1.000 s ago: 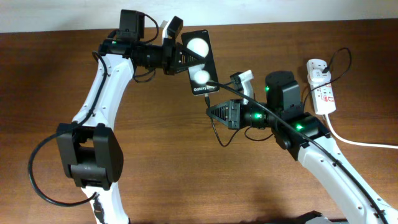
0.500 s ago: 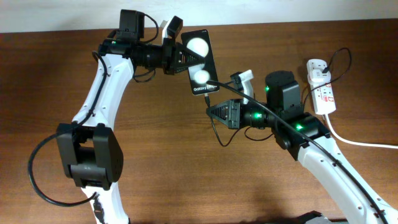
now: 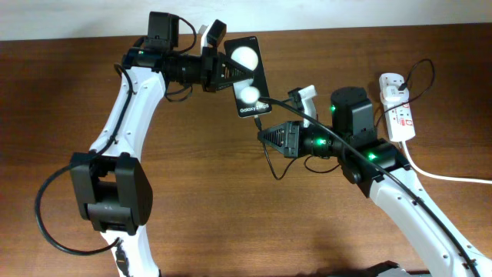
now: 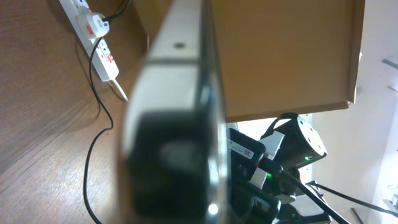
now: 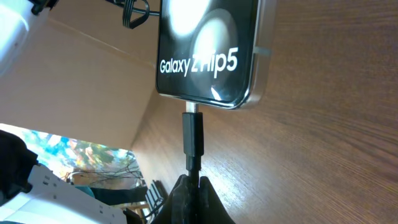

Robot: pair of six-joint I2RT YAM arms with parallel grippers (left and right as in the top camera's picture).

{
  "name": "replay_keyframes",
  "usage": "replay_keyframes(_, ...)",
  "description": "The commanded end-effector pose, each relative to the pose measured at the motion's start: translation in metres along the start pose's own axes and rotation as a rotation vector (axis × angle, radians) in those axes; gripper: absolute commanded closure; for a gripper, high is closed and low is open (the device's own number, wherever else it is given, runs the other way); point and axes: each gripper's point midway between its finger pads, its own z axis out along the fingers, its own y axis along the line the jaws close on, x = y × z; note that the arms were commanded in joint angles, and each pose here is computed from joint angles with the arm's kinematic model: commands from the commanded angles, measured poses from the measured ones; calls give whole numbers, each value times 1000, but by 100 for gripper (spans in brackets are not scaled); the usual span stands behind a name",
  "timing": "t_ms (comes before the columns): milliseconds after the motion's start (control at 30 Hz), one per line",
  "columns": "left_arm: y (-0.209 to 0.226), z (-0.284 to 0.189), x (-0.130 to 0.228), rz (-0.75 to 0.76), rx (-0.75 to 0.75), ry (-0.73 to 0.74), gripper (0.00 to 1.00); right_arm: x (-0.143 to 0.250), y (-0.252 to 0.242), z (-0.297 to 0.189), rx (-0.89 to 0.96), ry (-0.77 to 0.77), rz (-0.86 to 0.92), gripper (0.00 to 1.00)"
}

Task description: Plug charger to phone and switch on socket

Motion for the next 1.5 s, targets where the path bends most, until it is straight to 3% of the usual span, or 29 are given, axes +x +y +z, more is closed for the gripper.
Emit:
replay_keyframes(0,-24,0,3,33,43,13,100,-5,-9,-3,26,-24,12,96)
replay_keyframes(1467,-25,12,6,47,41,34,100,-11,-4,-2,9,-44,-7,96)
